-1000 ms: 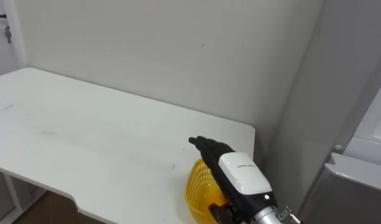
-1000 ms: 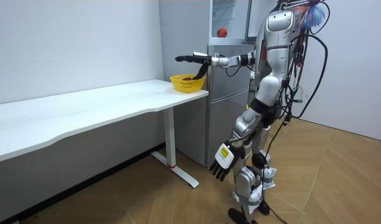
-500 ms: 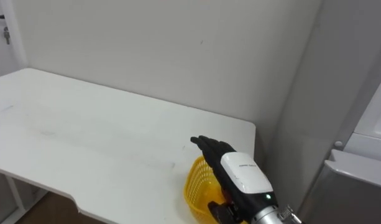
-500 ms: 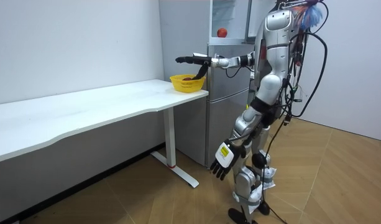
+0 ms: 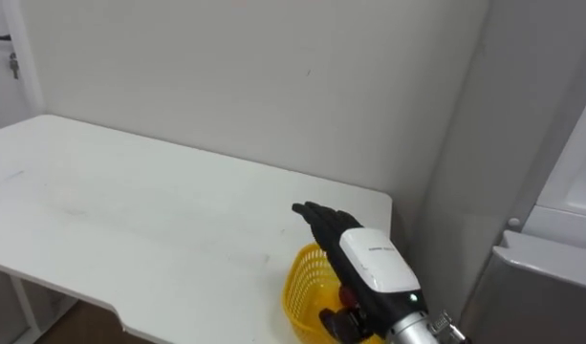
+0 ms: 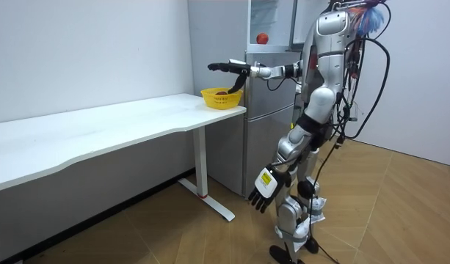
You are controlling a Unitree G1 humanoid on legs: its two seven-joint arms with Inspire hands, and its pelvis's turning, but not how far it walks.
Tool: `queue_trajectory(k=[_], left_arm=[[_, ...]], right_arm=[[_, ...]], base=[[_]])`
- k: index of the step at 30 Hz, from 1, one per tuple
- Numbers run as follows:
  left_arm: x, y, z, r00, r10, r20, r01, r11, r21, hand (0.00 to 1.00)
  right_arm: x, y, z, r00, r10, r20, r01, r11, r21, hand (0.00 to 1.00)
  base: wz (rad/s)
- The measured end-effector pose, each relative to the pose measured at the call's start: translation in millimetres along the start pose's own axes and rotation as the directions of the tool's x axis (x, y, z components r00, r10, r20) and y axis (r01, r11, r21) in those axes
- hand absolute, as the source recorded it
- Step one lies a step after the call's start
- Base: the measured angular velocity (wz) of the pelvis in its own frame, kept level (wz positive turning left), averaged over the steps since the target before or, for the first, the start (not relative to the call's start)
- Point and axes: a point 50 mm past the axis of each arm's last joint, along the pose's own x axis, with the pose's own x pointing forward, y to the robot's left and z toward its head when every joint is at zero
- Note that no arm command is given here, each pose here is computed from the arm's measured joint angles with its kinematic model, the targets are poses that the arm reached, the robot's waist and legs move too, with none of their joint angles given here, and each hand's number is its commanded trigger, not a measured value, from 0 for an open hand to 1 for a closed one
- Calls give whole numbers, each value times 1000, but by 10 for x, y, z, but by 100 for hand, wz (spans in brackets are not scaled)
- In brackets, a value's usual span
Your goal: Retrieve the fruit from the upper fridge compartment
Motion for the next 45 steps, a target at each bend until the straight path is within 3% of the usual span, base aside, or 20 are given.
queue_trajectory(k=[5, 12, 17, 25, 33, 45], left_arm=[[2, -19, -21, 1000, 9, -11, -9, 1000, -4, 0], [7, -130, -47, 999, 8, -33, -9, 1000, -25, 0], [9, -143, -44, 999, 24, -35, -25, 999, -32, 0], [13, -217, -50, 999, 17, -42, -20, 998, -57, 0], [1, -318, -149, 996, 10, -86, -15, 998, -57, 0], [2, -304, -151, 996, 22, -84, -27, 998, -60, 0]], right_arm=[[56, -254, 128, 986, -156, 54, 153, 987, 57, 0], [85, -429, 249, 958, -279, 70, 265, 951, 159, 0], [25, -709, 349, 888, -456, 60, 427, 865, 264, 0], [-117, -908, 513, 815, -575, 69, 493, 752, 439, 0], [-340, -934, 379, 782, -623, 0, 566, 711, 417, 0], [-581, -1330, 78, 599, -795, -92, 784, 559, 270, 0]], base=[[0], [-5], [-8], [-10], [-14], [-7]])
